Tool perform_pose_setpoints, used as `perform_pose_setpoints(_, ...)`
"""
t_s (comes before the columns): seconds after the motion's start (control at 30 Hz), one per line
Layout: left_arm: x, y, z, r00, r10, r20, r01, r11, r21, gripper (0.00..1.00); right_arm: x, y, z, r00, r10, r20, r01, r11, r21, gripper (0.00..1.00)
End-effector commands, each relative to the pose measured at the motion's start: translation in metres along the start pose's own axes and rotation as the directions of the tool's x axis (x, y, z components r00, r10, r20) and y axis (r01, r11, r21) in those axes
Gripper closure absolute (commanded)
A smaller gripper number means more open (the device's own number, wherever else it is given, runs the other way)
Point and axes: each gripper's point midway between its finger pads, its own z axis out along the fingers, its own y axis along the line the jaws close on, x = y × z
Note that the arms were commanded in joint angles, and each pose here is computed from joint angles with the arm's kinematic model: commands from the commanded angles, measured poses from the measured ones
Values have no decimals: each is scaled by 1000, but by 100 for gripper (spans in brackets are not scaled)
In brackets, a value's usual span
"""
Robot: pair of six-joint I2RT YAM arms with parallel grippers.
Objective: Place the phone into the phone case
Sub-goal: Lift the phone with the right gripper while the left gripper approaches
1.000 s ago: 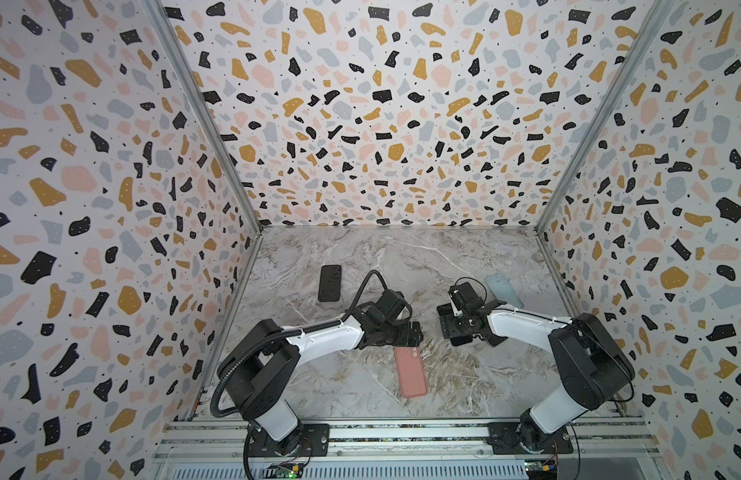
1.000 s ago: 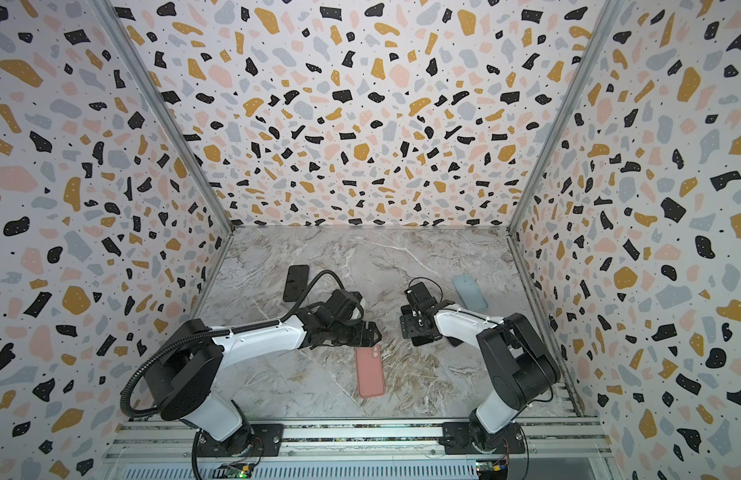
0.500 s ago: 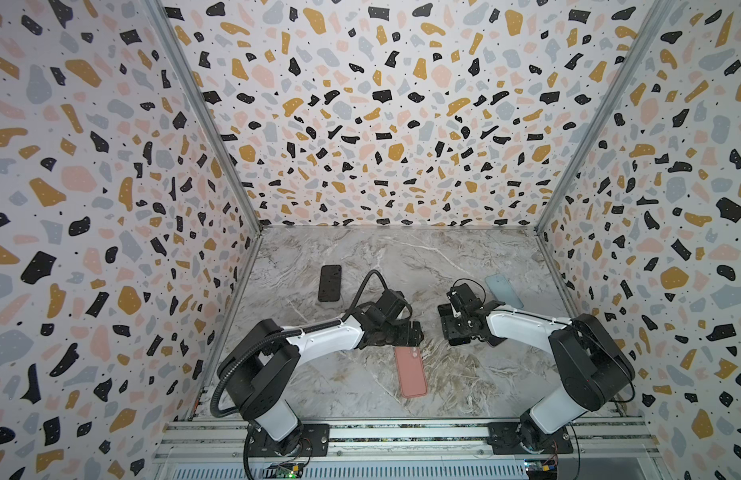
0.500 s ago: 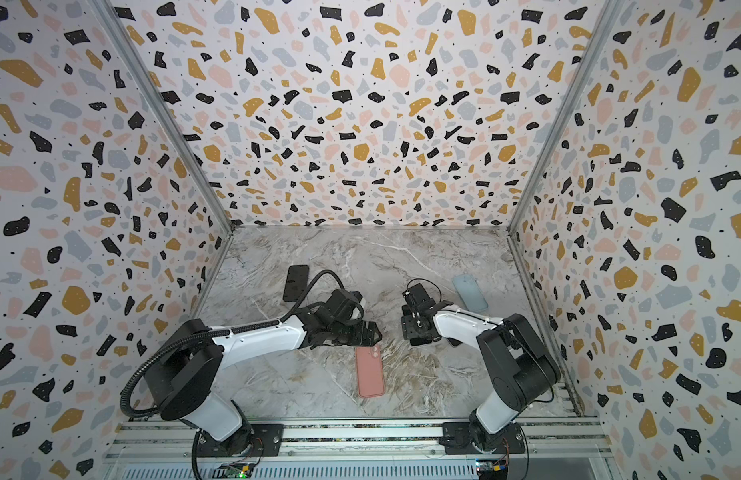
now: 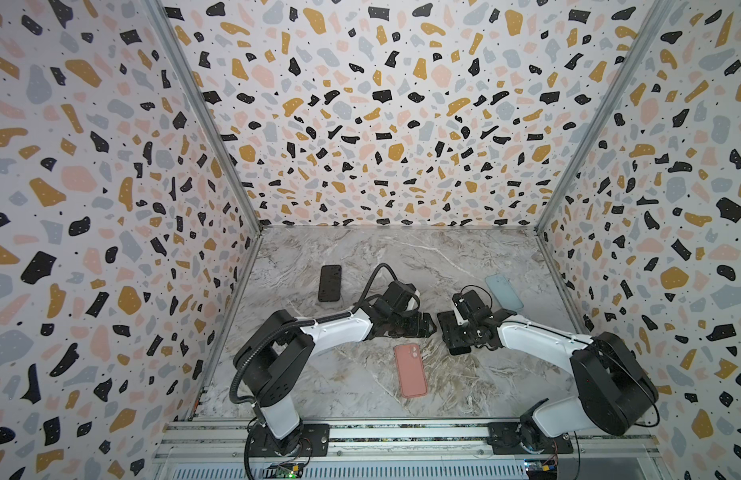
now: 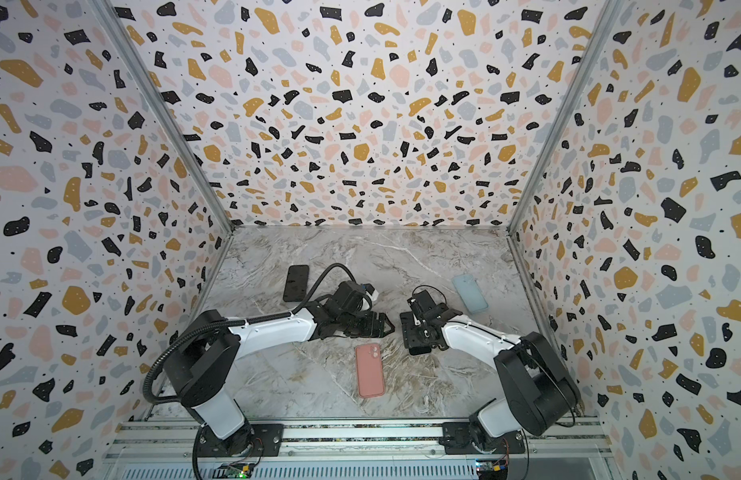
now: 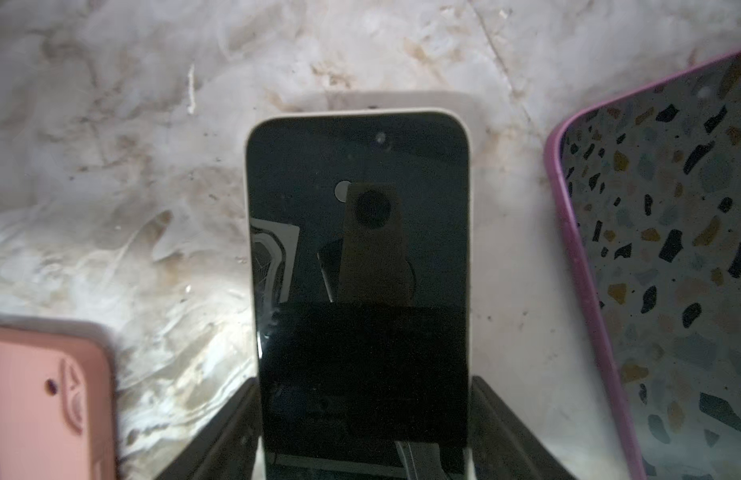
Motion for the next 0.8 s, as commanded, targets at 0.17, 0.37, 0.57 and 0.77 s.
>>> perform_pose_setpoints(0.17, -28, -28, 14, 999, -23, 34, 17, 983, 181, 22, -16, 36, -25, 991, -11, 136, 35, 983, -178, 54)
perform_pose_setpoints(0.37, -34, -34, 18, 997, -52, 55, 37, 969, 243, 34, -10, 42, -23, 991, -15, 135, 45, 974, -222, 55)
perform_pose_setpoints(0.57, -37, -29, 23, 995, -71, 71, 49, 960, 276, 46, -6, 44, -23, 990, -13, 139, 47, 968, -247, 55)
perform_pose_setpoints(0.77, -37, -14, 24, 993, -87, 79, 63, 962, 266, 48, -7, 45, -28, 988, -9, 155, 49, 965, -256, 56)
